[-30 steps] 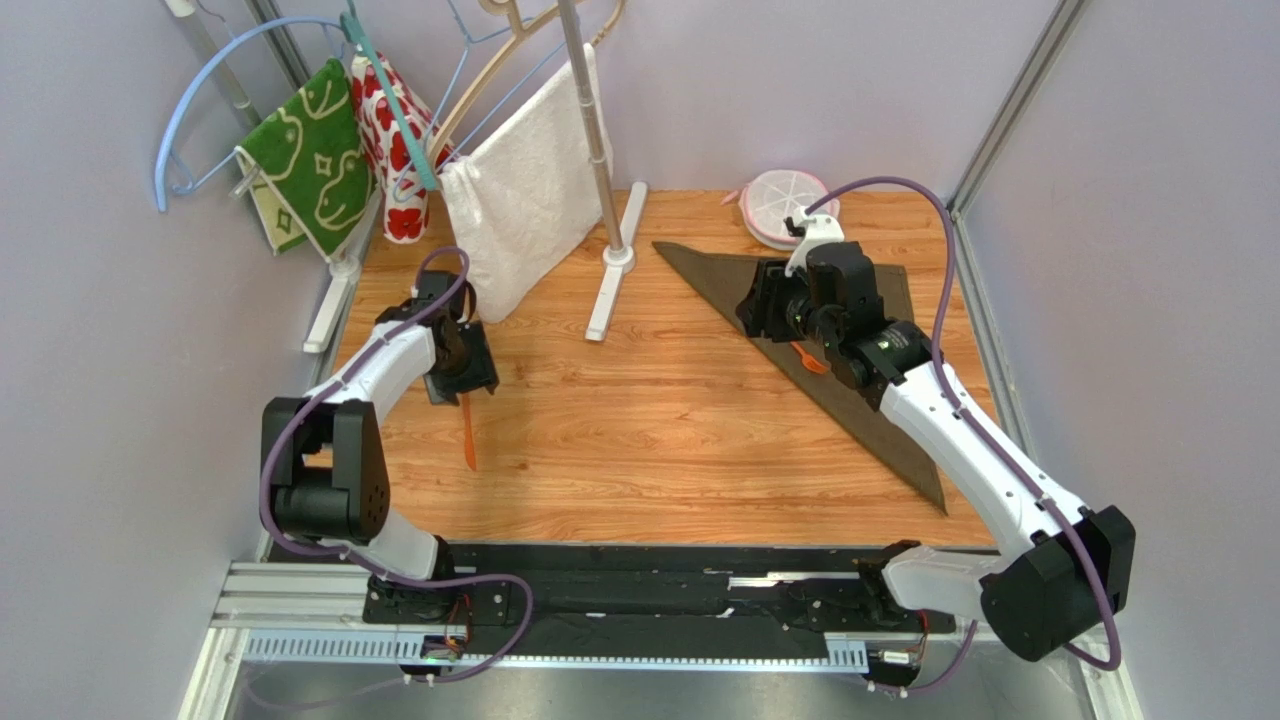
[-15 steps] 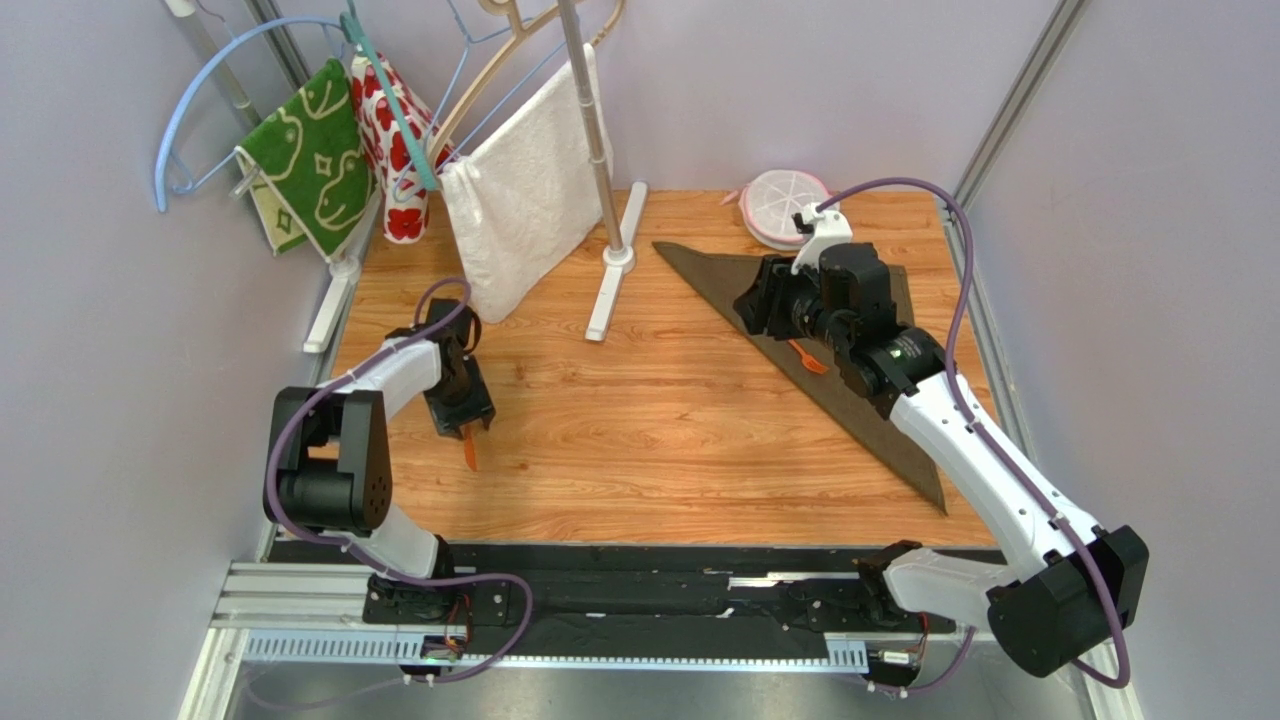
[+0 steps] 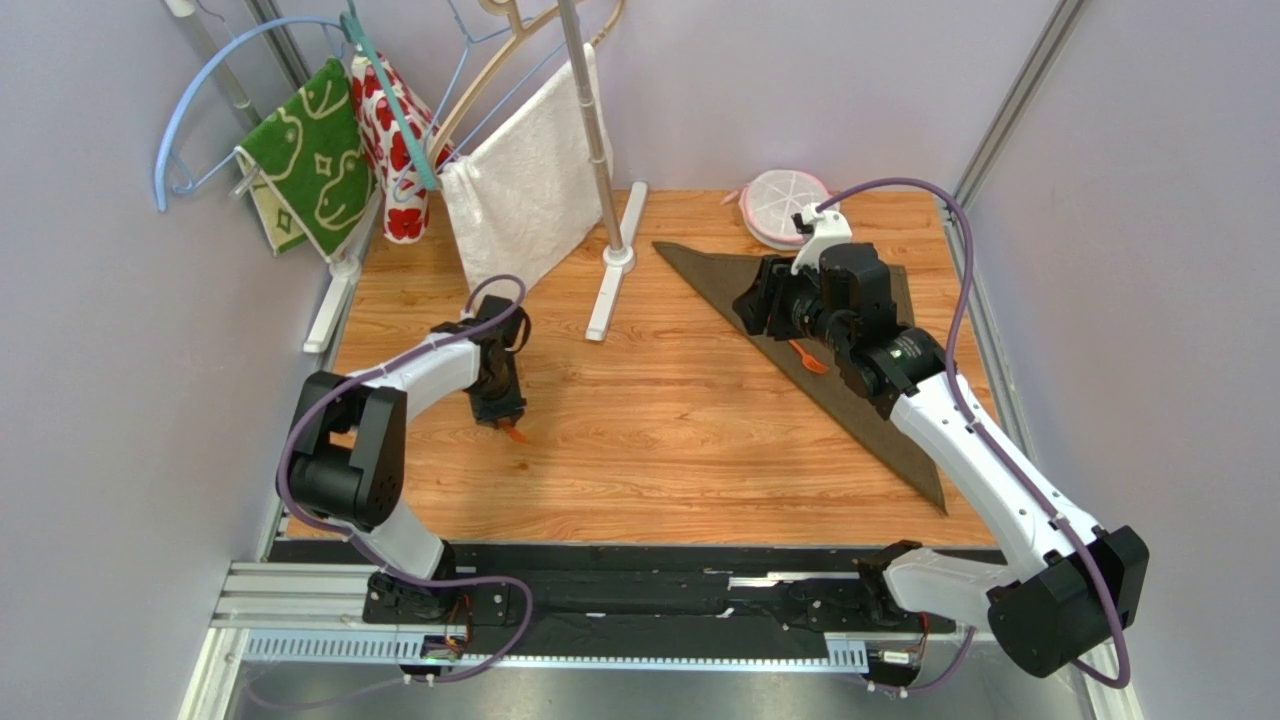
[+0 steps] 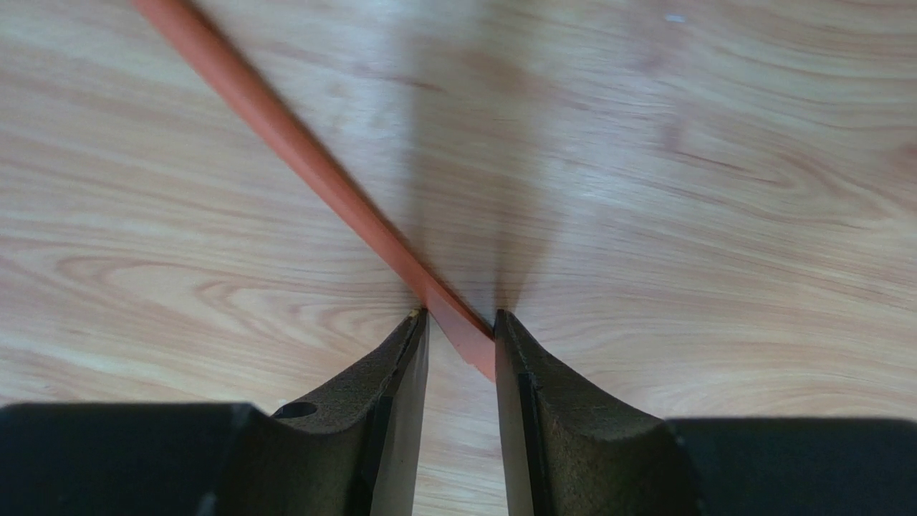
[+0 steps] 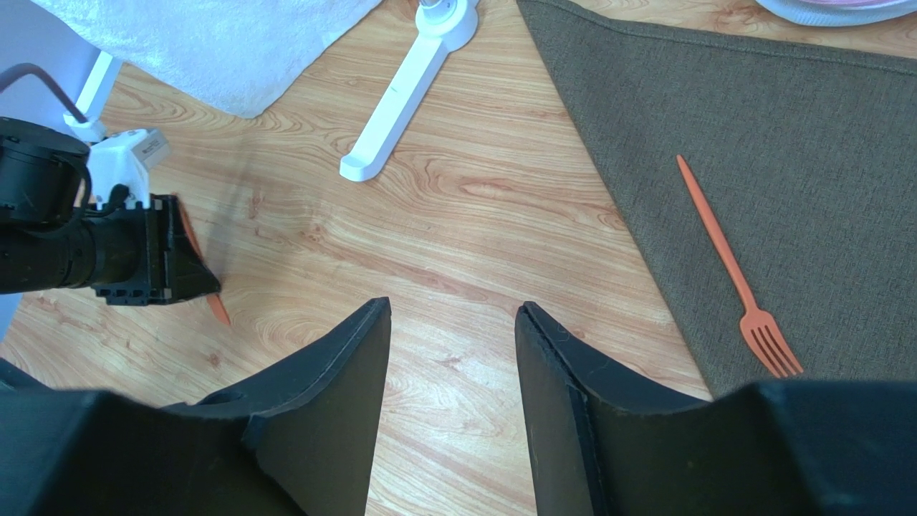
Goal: Fold the napkin, place the utensils inside, and roll it up
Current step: Grab a utensil with the left arm
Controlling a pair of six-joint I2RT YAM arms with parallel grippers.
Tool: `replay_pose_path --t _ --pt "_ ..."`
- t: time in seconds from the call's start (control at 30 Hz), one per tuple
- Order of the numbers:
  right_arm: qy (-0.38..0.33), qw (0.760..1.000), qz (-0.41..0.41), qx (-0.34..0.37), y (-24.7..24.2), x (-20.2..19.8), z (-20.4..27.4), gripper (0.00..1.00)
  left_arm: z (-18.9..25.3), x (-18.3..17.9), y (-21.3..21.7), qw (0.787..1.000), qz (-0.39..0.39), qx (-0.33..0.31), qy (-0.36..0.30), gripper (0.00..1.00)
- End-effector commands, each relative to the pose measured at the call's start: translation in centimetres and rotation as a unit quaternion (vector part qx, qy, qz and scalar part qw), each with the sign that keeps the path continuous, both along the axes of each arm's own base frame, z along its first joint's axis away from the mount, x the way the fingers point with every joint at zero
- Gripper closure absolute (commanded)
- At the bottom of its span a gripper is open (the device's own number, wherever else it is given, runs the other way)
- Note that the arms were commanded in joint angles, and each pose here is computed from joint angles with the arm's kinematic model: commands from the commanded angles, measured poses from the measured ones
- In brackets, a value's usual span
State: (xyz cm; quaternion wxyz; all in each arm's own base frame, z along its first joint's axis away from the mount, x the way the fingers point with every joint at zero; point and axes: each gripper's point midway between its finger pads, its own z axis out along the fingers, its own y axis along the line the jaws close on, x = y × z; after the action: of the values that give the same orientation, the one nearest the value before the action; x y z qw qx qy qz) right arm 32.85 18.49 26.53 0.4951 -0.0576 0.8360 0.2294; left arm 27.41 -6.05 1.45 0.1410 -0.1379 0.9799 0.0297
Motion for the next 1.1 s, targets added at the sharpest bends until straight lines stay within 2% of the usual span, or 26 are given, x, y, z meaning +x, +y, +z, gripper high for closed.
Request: replay_pose_path --t 0.0,0.2,0.3,0.47,0.53,0.57,0.6,0.67,0.87,1.03,1.07 --pt "-0.027 1.000 -0.001 0.016 -0.1 -0.2 1.8 0.49 0.1 1.2 -2.4 1.000 -0.021 0.002 -0.015 0.62" --pt "-0.030 0.999 0.001 0.018 -0.3 -0.5 2.1 0.49 0.2 0.6 -2.0 0.999 -0.002 0.011 -0.036 0.63" --pt "-0.028 0.999 0.005 0.021 -0.2 -0.8 2.1 0.49 0.3 0.8 -2.0 0.999 -0.001 0.011 -0.051 0.74" --pt "-0.027 0.999 0.004 0.017 -0.4 -1.0 2.1 0.49 0.3 0.6 -2.7 0.997 -0.052 0.020 -0.046 0.78" --pt "-0.027 0.999 0.003 0.016 -0.4 -1.1 2.1 0.49 0.2 0.2 -2.9 0.997 -0.059 0.024 -0.042 0.83" --pt "-0.026 1.000 0.003 0.014 -0.5 -1.1 2.0 0.49 0.2 0.1 -2.9 0.997 -0.061 0.025 -0.040 0.91" --pt "-0.025 1.000 0.003 0.014 -0.5 -1.1 1.9 0.49 0.3 -0.2 -3.0 0.997 -0.065 0.023 -0.041 0.94" --pt "-0.020 1.000 0.006 0.014 -0.4 -1.3 1.7 0.49 0.6 -0.4 -3.6 0.996 -0.072 0.010 -0.045 1.00" --pt "0.007 0.999 0.018 0.028 0.2 -1.9 -0.2 0.49 2.9 -0.8 -6.4 0.989 -0.105 -0.058 -0.092 1.00" --pt "0.078 0.990 0.039 0.107 2.8 -3.0 -3.7 0.49 6.0 -1.3 -10.7 0.965 -0.168 -0.139 -0.143 1.00" --pt "0.074 0.988 0.048 0.128 3.7 -2.7 -3.7 0.49 6.6 -1.5 -11.4 0.960 -0.175 -0.155 -0.154 1.00"
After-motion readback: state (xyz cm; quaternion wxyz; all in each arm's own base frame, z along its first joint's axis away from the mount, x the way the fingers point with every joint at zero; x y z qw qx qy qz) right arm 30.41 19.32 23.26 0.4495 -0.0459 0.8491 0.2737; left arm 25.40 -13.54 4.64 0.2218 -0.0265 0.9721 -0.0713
